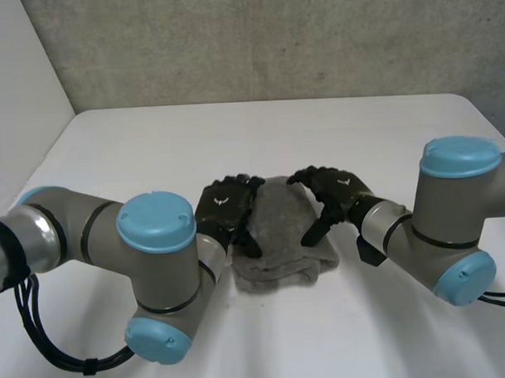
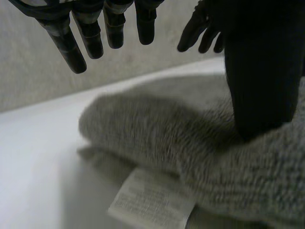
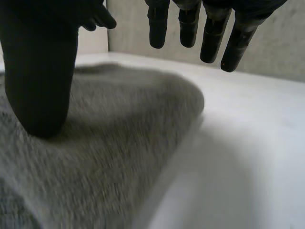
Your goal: Fold the towel.
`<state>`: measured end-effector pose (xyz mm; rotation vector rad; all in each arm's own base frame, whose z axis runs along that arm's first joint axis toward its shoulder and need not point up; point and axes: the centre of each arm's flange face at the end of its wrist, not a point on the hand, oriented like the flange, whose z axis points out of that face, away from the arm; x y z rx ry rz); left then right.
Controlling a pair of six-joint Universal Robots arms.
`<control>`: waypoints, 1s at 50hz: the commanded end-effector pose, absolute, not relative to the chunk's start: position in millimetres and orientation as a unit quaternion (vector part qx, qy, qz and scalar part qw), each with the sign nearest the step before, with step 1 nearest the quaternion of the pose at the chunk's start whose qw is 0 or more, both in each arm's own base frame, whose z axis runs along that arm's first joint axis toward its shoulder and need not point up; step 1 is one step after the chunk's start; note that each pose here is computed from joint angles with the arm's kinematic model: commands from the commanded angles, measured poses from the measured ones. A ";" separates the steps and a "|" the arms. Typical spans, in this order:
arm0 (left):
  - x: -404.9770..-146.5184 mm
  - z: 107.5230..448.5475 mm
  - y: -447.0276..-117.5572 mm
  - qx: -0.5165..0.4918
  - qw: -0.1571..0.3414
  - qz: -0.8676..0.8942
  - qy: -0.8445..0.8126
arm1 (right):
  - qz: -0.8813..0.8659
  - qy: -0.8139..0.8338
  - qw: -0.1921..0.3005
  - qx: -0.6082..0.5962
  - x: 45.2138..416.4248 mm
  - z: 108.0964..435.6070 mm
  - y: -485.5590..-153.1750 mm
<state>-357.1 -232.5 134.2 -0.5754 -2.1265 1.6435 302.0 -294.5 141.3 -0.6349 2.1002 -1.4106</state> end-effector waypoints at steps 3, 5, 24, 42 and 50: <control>-338.3 115.9 -231.8 -0.213 0.162 0.564 -0.781 | -0.528 0.771 0.198 -0.298 301.7 127.9 -298.5; -337.0 117.1 -231.0 -0.217 0.158 0.564 -0.781 | -0.533 0.771 0.182 -0.298 299.2 131.3 -300.2; -299.2 299.1 -243.9 -0.162 0.156 0.719 -0.658 | -0.676 0.699 0.138 -0.190 273.3 265.3 -297.0; -238.0 372.4 -242.4 -0.157 0.152 0.714 -0.665 | -0.737 0.645 0.057 -0.194 234.5 339.6 -281.2; -238.3 364.7 -246.5 -0.160 0.149 0.704 -0.675 | -0.723 0.658 0.065 -0.198 237.1 334.1 -275.9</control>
